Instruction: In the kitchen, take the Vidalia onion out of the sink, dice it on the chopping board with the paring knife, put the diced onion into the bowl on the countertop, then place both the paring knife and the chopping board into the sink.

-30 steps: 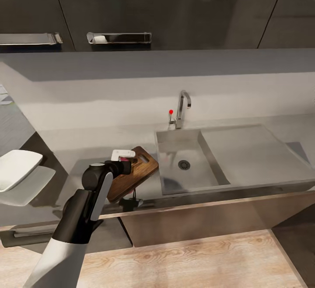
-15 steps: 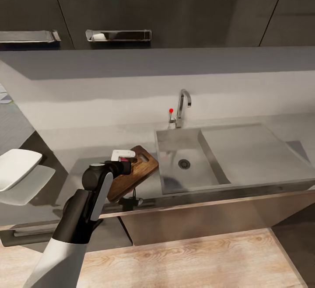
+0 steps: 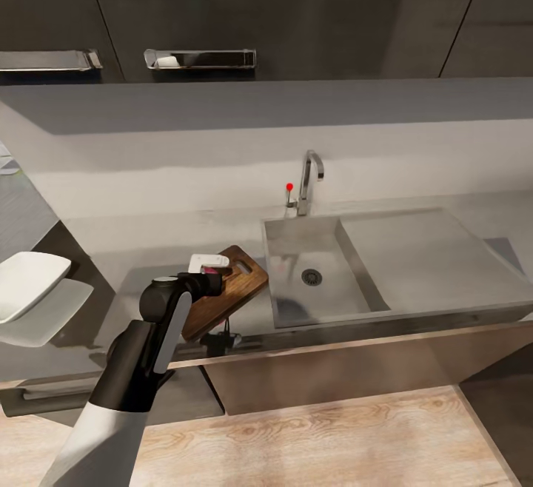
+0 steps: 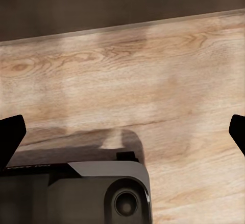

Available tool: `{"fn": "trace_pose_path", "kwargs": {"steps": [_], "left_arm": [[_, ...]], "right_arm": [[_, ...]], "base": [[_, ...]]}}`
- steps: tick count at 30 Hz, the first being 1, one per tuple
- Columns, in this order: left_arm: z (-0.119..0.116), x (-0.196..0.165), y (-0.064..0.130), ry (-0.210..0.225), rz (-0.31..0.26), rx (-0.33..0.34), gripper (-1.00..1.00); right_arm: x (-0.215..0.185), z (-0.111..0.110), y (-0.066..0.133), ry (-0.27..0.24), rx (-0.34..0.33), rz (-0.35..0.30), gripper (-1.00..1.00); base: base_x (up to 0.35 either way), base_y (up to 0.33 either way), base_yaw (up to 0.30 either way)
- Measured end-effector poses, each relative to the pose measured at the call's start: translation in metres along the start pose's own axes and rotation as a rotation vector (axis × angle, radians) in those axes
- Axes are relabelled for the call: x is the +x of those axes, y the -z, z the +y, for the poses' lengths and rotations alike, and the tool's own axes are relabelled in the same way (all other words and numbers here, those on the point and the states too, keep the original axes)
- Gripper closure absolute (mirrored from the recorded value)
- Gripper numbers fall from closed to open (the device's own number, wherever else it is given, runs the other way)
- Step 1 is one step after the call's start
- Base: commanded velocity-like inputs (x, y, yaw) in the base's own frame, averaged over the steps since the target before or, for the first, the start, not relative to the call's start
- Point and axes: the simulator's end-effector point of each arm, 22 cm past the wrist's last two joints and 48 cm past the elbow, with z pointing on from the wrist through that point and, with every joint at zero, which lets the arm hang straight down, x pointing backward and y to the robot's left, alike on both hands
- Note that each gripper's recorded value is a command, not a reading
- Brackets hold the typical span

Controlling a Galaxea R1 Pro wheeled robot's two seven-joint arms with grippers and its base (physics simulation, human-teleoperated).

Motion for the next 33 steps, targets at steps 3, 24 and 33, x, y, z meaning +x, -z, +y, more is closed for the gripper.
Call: {"fn": "trace_pose_path", "kwargs": {"steps": [3,24,33], "left_arm": [[0.0,0.002,-0.001,0.0,0.004,0.0,1.0],[0.001,0.015,-0.012,0.002,0.035,-0.001,1.0],[0.001,0.018,-0.015,0.003,0.043,-0.001,1.0]], "right_arm": [[0.0,0.0,0.0,0.0,0.0,0.001,-1.0],[0.009,0.0,0.001,0.001,0.0,0.022,-1.0],[0.011,0.0,0.001,0.002,0.001,0.029,-1.0]], "base": [[0.0,0.0,0.0],[0.056,0.026,0.0],[-0.038,0.019,0.0]]}}
